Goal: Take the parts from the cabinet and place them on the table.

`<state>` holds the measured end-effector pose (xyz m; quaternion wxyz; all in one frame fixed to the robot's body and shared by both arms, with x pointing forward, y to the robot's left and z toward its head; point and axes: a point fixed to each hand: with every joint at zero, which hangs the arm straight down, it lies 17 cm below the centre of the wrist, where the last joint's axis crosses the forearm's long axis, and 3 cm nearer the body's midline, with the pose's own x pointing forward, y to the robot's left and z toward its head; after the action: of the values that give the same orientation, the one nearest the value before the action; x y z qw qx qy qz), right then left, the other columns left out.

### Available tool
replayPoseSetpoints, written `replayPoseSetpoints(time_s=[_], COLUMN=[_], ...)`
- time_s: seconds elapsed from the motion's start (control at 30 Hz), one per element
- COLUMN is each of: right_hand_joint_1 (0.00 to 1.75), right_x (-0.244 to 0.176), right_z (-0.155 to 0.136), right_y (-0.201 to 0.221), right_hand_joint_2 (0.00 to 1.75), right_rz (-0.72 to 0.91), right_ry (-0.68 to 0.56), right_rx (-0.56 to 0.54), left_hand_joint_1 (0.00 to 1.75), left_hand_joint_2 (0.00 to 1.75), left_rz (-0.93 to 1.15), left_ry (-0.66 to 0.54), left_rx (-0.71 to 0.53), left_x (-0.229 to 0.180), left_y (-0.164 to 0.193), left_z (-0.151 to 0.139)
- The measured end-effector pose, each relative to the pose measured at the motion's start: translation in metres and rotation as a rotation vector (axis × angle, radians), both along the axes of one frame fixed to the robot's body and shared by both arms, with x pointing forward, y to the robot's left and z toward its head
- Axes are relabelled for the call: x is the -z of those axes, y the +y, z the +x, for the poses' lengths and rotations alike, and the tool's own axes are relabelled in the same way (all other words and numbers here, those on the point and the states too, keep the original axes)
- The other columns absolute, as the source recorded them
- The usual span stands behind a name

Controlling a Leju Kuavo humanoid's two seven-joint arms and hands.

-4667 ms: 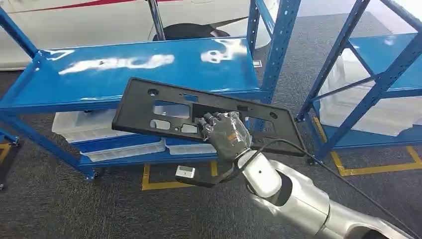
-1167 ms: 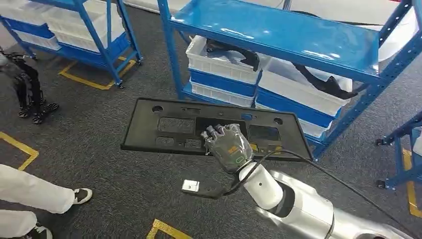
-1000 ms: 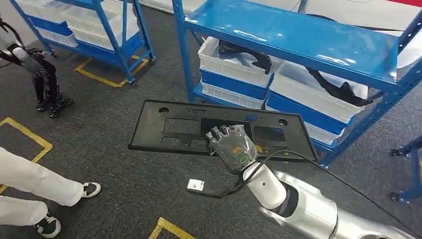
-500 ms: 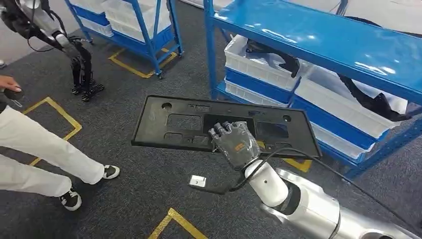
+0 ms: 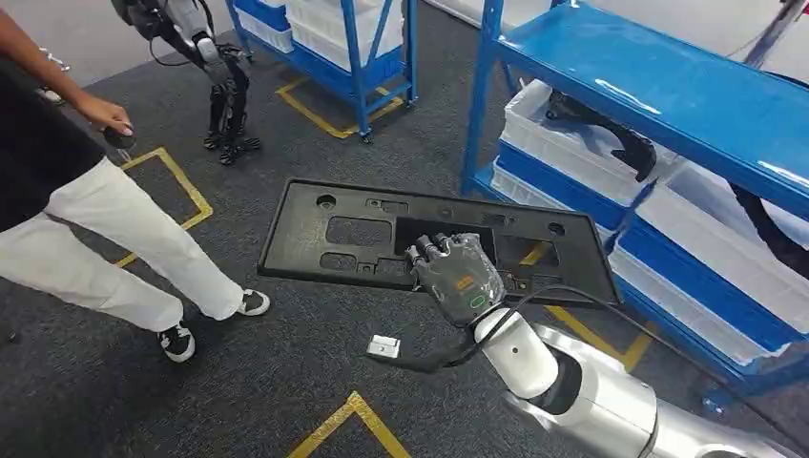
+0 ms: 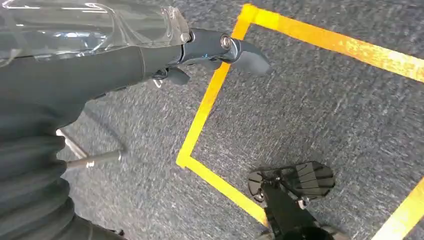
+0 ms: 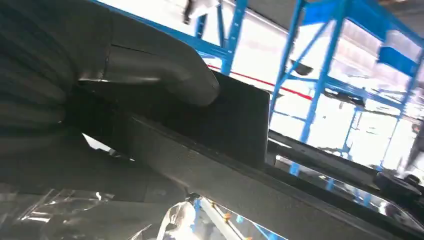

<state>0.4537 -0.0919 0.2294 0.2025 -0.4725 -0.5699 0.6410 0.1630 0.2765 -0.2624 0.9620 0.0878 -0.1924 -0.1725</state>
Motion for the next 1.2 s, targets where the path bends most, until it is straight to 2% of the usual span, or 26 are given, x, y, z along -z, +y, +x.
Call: replayPoseSetpoints(time_s=[0.53,0.7,0.8,0.9,1.07,1.2], right_hand_joint_1=[1.75,1.75,1.75,1.75,1.75,1.75], right_x=[-0.006,-0.003,0.0,0.013,0.008,0.006], right_z=[0.003,0.002,0.001,0.0,0.006,0.007], right_y=[-0.002,-0.027,-0.05,-0.067,-0.082,-0.083], right_hand_joint_2=[1.75,1.75,1.75,1.75,1.75,1.75], right_rz=[-0.002,-0.003,-0.009,-0.037,-0.042,-0.037], right_ry=[-0.01,0.006,0.023,0.056,0.046,0.046], right_rx=[0.015,0.1,0.149,0.174,0.198,0.199], left_hand_joint_1=[0.0,0.0,0.0,0.0,0.0,0.0], left_hand_joint_2=[1.75,1.75,1.75,1.75,1.75,1.75], left_rz=[0.007,0.031,0.044,0.038,0.032,0.033], left_ry=[-0.016,-0.002,-0.031,-0.074,-0.107,-0.105], left_rx=[0.028,0.071,0.078,0.077,0.079,0.081], left_x=[-0.004,-0.006,-0.011,-0.017,-0.023,-0.022], left_y=[-0.001,0.0,0.001,-0.005,-0.011,-0.011], left_z=[0.015,0.022,0.038,0.054,0.07,0.068])
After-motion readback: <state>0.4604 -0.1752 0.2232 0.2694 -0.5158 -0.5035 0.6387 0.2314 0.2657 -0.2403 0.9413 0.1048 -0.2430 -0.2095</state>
